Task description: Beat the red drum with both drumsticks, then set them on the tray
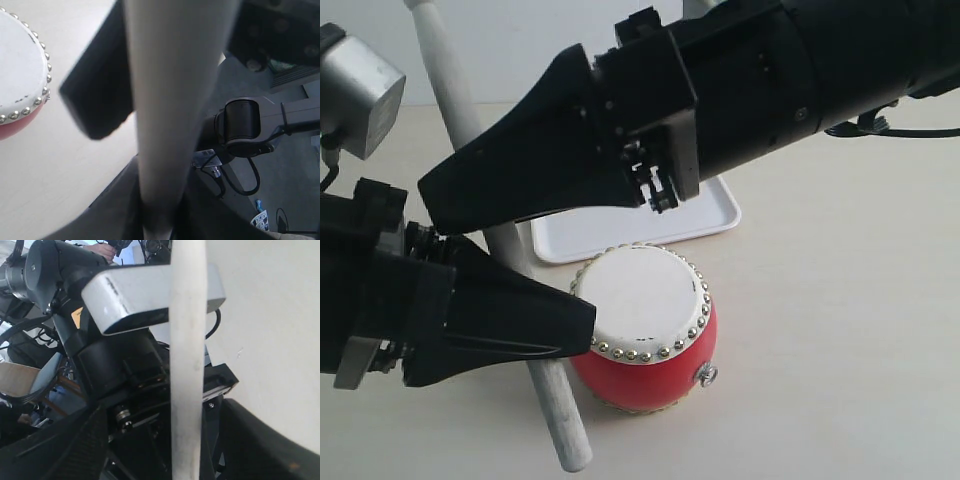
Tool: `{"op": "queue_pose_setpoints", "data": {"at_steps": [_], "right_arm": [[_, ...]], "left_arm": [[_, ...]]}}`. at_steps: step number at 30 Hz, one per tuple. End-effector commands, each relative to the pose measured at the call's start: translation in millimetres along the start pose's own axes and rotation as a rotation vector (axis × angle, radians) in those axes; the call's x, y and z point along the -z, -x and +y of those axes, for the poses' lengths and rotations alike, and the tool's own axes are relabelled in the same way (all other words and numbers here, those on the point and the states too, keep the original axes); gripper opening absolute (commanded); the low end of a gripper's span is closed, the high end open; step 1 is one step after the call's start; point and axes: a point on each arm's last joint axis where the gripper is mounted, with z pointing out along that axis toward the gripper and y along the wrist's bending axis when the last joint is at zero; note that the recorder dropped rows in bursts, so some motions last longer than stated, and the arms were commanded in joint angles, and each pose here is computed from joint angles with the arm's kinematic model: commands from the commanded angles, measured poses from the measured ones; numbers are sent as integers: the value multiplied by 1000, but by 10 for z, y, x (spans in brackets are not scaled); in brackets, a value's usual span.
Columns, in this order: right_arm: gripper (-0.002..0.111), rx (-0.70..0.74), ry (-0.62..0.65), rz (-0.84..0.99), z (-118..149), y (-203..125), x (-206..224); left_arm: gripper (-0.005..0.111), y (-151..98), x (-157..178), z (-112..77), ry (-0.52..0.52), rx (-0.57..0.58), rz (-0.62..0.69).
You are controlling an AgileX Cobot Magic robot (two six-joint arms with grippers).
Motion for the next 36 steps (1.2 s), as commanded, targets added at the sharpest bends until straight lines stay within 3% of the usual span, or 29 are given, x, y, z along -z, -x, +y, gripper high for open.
{"op": "queue_pose_setpoints", "data": {"at_steps": [1,20,36], "right_arm": [[61,9,-19,-22,-19,11,-16],[60,-10,0,-60,-2,45,-15],[50,-16,3,-65,0,50,-14]], "left_arm": [[0,19,16,-28,-11,0,-18],[0,19,16,-28,-11,0,-18],[0,19,16,-28,-11,0,-18]]}}
